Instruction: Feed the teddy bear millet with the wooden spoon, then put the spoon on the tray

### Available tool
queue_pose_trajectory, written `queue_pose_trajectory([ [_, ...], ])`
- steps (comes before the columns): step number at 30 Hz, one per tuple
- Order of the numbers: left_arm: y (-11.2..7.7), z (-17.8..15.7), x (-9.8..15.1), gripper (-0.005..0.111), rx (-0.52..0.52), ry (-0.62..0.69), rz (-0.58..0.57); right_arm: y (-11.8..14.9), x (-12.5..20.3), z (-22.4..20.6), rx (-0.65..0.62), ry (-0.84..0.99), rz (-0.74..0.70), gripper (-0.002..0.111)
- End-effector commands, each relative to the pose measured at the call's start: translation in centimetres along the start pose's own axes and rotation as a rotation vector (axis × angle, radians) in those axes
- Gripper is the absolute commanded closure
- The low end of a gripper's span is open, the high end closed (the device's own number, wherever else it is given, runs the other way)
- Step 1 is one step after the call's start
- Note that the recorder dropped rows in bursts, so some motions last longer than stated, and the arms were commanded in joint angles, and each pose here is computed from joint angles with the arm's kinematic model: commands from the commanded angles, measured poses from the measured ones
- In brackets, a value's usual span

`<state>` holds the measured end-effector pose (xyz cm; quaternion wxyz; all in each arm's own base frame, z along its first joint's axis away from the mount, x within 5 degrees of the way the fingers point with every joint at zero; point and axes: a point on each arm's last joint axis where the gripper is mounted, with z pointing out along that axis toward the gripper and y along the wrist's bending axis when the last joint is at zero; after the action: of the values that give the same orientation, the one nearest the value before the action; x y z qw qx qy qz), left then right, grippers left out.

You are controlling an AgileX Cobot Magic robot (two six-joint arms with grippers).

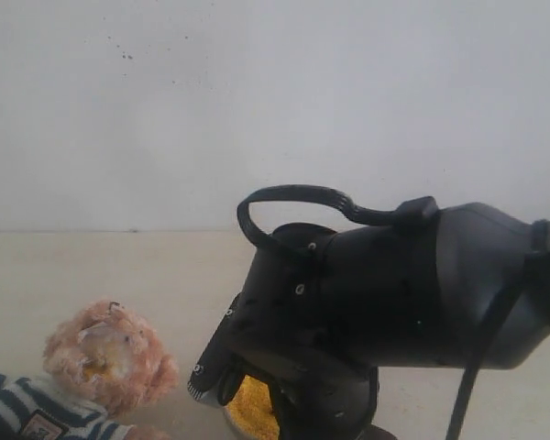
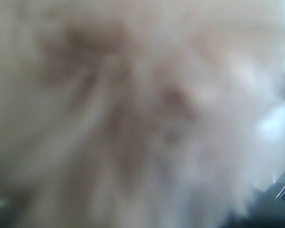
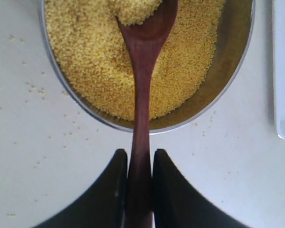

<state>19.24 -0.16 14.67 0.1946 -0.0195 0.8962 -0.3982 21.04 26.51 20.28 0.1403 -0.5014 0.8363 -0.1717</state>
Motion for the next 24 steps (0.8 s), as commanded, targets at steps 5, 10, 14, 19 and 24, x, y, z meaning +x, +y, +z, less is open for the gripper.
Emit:
queue_pose_trajectory([
  [5,-0.1,0.0,0.0,0.103,0.019,-0.008,-0.004,-0.6,0.4,-0.6,-0.043,0.0,0.064,0.106],
  [10,-0.1,0.0,0.0,0.103,0.019,-0.008,-0.004,-1.1,0.6,-1.8,-0.064,-0.045,0.101,0.106],
  [14,-0.1,0.0,0.0,0.103,0.019,-0.008,-0.004,-1.9,1.2,-2.0,-0.075,-0.019,0.139,0.106],
  [19,-0.1,0.0,0.0,0.103,0.019,-0.008,-0.004,-2.3,1.5,-2.6,-0.079,-0.029,0.157,0.106],
  [24,-0.1,0.0,0.0,0.103,0.019,-0.008,-0.004,-2.7,1.7,-3.8,-0.158,-0.116,0.239,0.106],
])
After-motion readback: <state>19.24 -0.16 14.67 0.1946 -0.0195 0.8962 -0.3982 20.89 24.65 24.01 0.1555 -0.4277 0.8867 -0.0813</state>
